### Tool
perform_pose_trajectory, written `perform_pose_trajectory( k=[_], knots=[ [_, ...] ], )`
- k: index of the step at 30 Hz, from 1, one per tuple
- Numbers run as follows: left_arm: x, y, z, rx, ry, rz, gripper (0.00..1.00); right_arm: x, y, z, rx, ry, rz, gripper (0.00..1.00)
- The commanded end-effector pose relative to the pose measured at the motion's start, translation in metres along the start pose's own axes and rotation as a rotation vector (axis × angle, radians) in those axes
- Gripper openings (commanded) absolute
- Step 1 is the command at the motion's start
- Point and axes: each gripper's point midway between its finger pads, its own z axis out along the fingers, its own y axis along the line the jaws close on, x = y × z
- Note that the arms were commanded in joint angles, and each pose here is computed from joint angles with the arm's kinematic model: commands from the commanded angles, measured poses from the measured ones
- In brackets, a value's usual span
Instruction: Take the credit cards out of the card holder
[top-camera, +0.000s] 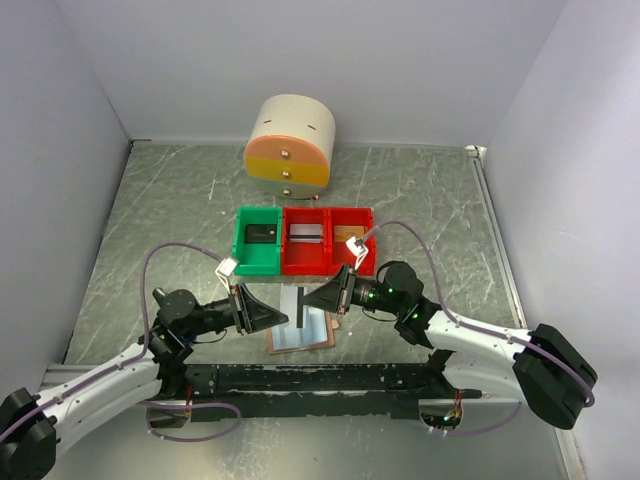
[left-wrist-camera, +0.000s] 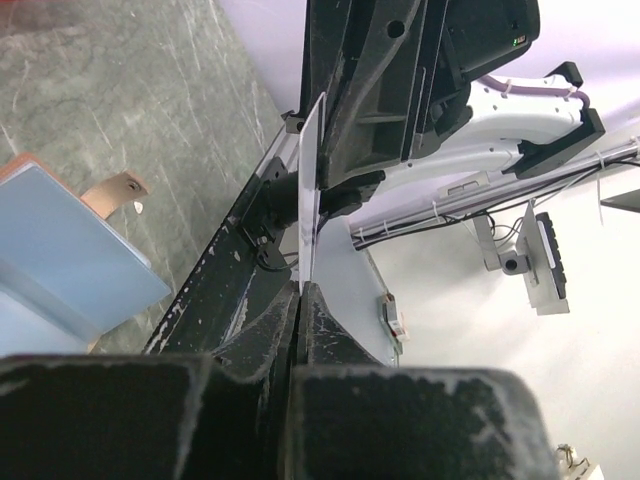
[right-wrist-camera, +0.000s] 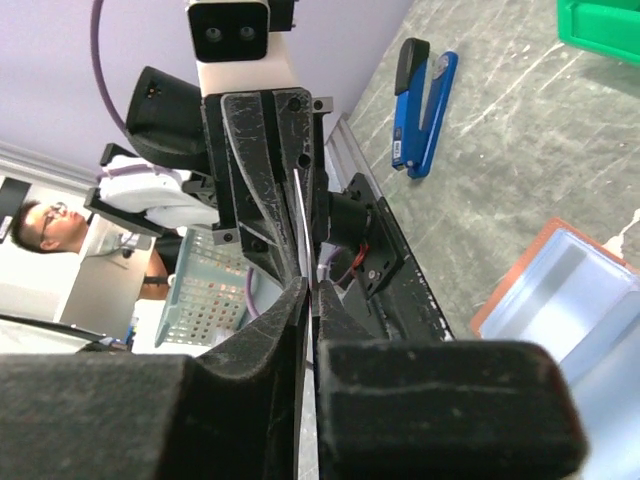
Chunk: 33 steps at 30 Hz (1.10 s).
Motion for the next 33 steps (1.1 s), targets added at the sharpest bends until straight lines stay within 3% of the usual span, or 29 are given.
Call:
perform_pose_trajectory(
  k=[1,5,10,19,21,25,27,33],
  knots=[
    [-0.008,-0.011,0.003,0.041,-0.021,0.032,0.07,0.001,0.007,0.002,-0.033,0.014,-0.015,0.1],
    [-0.008,-0.013,0.002,0.073,-0.037,0.017,0.07,0.005,0.005,0.003,-0.033,0.036,-0.027,0.24],
    [-0.009,-0.014,0.002,0.083,-0.041,0.016,0.07,0.013,0.007,0.004,-0.059,0.066,-0.022,0.25],
    [-0.008,-0.01,0.002,0.067,-0.038,0.012,0.08,0.012,0.014,0.007,-0.093,0.073,-0.029,0.0],
    [-0.008,-0.004,0.003,0.031,-0.036,0.005,0.2,0.009,0.01,0.007,-0.056,0.059,-0.043,0.0],
    [-0.012,0.015,0.004,-0.099,-0.047,0.0,0.66,-0.008,-0.015,0.002,0.143,-0.007,-0.103,0.0],
    [-0.014,0.028,0.001,-0.191,-0.05,0.0,0.82,-0.024,-0.034,-0.007,0.298,-0.057,-0.175,0.0],
    [-0.029,0.072,-0.025,-0.561,-0.11,-0.002,0.88,-0.065,-0.07,-0.036,0.656,-0.126,-0.352,0.0]
  ],
)
